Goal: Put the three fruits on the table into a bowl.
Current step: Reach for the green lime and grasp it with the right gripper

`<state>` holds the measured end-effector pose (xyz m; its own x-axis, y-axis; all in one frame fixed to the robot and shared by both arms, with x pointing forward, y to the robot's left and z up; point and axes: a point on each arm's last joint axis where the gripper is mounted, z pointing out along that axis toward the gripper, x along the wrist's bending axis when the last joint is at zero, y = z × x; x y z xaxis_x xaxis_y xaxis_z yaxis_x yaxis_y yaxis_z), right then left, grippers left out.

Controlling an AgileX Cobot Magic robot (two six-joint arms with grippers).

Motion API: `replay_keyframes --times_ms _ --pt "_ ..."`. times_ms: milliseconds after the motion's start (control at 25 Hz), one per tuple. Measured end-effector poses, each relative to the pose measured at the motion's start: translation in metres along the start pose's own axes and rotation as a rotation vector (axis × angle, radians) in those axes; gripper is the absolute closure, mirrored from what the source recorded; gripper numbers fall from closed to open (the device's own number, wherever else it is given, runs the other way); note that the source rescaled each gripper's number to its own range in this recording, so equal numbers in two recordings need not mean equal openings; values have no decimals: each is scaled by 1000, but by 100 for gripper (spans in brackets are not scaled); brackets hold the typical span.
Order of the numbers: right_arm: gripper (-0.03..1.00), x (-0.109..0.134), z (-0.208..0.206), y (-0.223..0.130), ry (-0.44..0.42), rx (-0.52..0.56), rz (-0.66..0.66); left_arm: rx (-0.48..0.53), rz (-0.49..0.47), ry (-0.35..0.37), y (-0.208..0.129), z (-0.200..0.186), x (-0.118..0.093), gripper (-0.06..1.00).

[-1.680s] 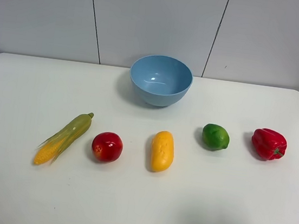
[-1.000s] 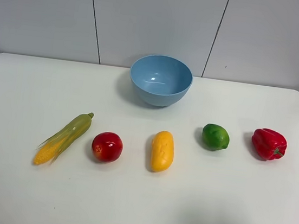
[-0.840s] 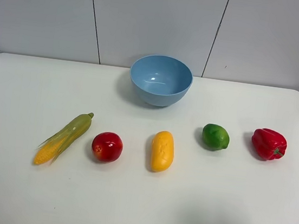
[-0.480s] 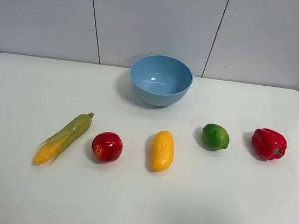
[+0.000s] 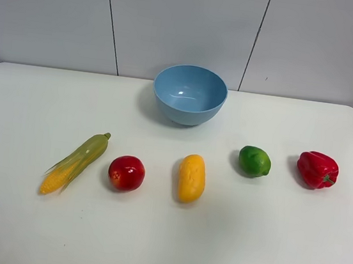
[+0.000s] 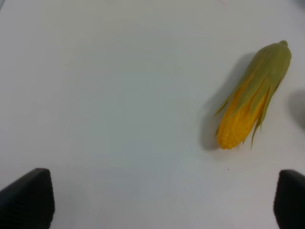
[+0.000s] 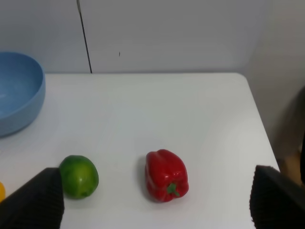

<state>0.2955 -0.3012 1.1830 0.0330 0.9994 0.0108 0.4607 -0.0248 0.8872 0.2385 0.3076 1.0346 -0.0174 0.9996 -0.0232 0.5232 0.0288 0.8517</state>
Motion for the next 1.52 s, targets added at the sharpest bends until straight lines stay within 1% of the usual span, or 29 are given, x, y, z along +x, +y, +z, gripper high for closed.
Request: replay_keyframes --times_ms 200,280,440,560,680,920,1080,1200,1320,1520 --pt "32 3 47 30 -4 136 -5 0 0 0 0 0 0 8" --pt "32 4 66 38 -5 174 -7 0 0 0 0 0 0 8" --pt "32 6 109 44 -8 284 -12 0 0 0 0 0 0 8" --pt "32 10 140 41 -1 370 -23 0 0 0 0 0 0 8" --pt "32 20 171 35 30 443 -52 0 0 0 0 0 0 8" --pt "32 54 223 23 136 493 -76 -1 0 0 0 0 0 8" --pt "32 63 255 8 145 558 -82 -1 0 0 0 0 0 8" --pt "32 65 273 -1 144 595 -93 -1 0 0 0 0 0 8" --pt "32 69 285 -9 158 616 -132 -1 0 0 0 0 0 8" --pt "32 85 307 -19 197 669 -205 -1 0 0 0 0 0 8"
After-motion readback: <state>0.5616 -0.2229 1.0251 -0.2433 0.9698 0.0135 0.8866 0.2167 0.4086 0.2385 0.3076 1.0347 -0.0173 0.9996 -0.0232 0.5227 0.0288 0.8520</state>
